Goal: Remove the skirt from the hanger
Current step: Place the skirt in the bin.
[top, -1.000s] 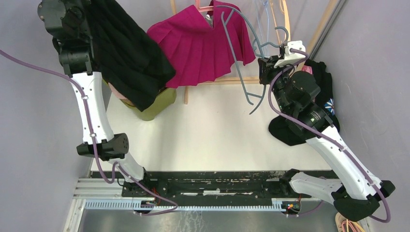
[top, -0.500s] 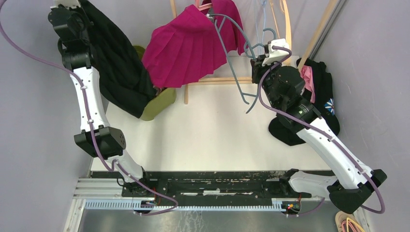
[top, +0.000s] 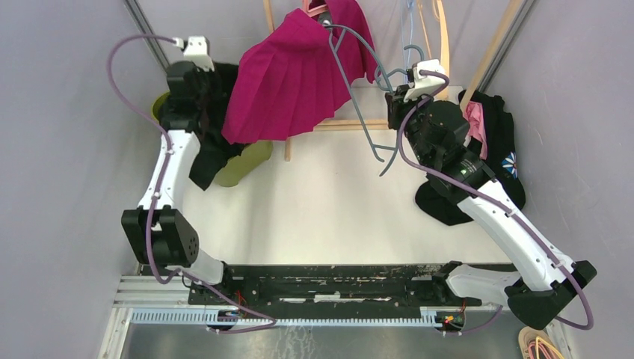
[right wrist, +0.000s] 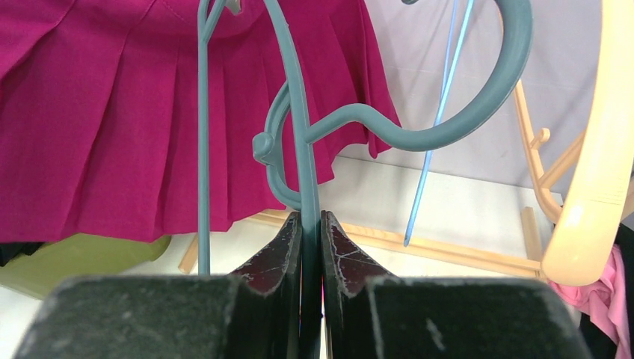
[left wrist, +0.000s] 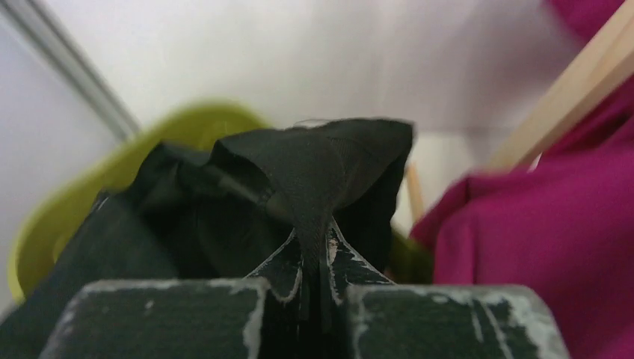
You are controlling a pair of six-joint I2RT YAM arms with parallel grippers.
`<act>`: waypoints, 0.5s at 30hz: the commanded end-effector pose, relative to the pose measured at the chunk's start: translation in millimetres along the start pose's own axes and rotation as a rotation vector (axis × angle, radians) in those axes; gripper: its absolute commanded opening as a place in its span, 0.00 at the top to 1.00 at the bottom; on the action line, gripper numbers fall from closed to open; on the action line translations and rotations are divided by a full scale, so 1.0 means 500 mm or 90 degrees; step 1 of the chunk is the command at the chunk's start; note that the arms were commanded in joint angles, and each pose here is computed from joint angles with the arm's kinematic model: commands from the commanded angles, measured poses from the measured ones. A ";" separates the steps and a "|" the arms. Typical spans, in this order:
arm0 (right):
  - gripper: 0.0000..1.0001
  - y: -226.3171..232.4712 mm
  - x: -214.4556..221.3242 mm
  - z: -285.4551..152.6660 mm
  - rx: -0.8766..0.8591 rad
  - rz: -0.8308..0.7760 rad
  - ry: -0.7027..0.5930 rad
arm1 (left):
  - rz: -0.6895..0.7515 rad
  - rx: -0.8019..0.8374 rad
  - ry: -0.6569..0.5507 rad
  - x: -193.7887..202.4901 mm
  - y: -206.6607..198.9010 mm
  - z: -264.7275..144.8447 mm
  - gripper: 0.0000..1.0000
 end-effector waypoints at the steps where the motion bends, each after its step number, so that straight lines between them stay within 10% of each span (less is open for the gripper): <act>1: 0.99 0.007 -0.038 -0.017 -0.017 0.036 -0.036 | -0.030 -0.077 0.017 0.050 0.025 -0.077 0.97; 15: 0.99 0.025 -0.030 -0.019 -0.041 0.086 -0.018 | -0.062 -0.218 0.286 0.292 0.052 -0.072 0.97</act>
Point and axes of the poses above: each gripper's point midway between its finger pads, its own z axis out along the fingers, its own y axis along the line the jaws close on, x = y × z, the point moved 2 cm from there along -z, back along the fingers, and after that the axes turned 12 degrees about z, right-handed, at the moved point
